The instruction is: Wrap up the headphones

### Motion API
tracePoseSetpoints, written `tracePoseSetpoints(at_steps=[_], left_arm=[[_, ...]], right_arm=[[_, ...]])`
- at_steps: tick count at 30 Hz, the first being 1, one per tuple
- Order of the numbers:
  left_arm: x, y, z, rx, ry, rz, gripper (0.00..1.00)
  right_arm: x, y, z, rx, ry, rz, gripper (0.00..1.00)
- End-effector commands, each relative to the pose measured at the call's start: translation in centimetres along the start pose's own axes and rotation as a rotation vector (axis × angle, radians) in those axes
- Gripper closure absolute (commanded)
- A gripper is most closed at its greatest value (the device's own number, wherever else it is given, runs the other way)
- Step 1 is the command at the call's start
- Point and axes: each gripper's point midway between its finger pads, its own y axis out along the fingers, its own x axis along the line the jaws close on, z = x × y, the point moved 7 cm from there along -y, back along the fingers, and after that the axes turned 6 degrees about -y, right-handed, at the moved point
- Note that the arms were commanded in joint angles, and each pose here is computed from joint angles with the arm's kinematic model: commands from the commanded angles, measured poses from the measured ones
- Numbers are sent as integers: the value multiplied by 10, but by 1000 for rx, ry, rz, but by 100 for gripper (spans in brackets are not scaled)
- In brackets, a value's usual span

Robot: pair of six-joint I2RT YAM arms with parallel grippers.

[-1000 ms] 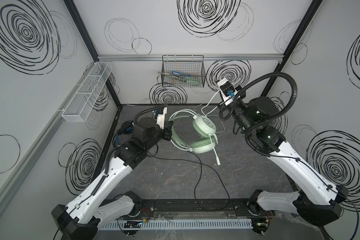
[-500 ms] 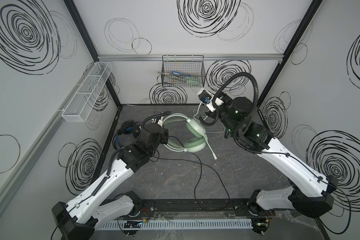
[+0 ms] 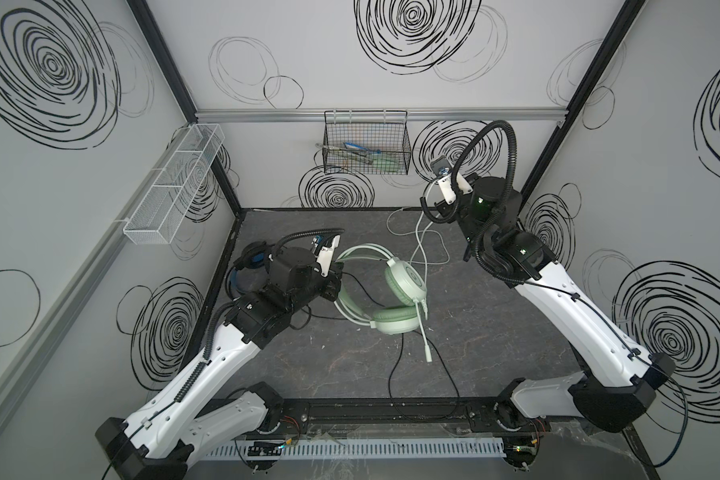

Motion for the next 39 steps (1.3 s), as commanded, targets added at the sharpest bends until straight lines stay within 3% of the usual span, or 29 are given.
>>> tracePoseSetpoints(at_steps=[1, 4, 9, 13, 24, 32, 39], left_arm=[[-24, -17, -16, -32, 20, 200, 100], [-30, -14, -8, 27, 38, 231, 100], [-23, -1, 5, 94, 54, 134, 100], [-26, 3, 3, 65, 77, 107, 100], [-72, 1, 13, 64, 201, 297, 100], [-68, 27, 23, 121, 200, 147, 100], [-53, 55, 25, 108, 118, -15, 100]], right_arm=[[-12, 18, 17, 54, 176, 17, 100], [-24, 38, 23, 69, 289, 30, 100], [-26, 60, 11, 44, 319, 57, 99], [-18, 75, 12, 52, 323, 45, 98], [19, 109, 46, 141, 337, -25, 97], [36, 126, 39, 128, 393, -93, 97], [72, 112, 29, 131, 356, -159, 98]])
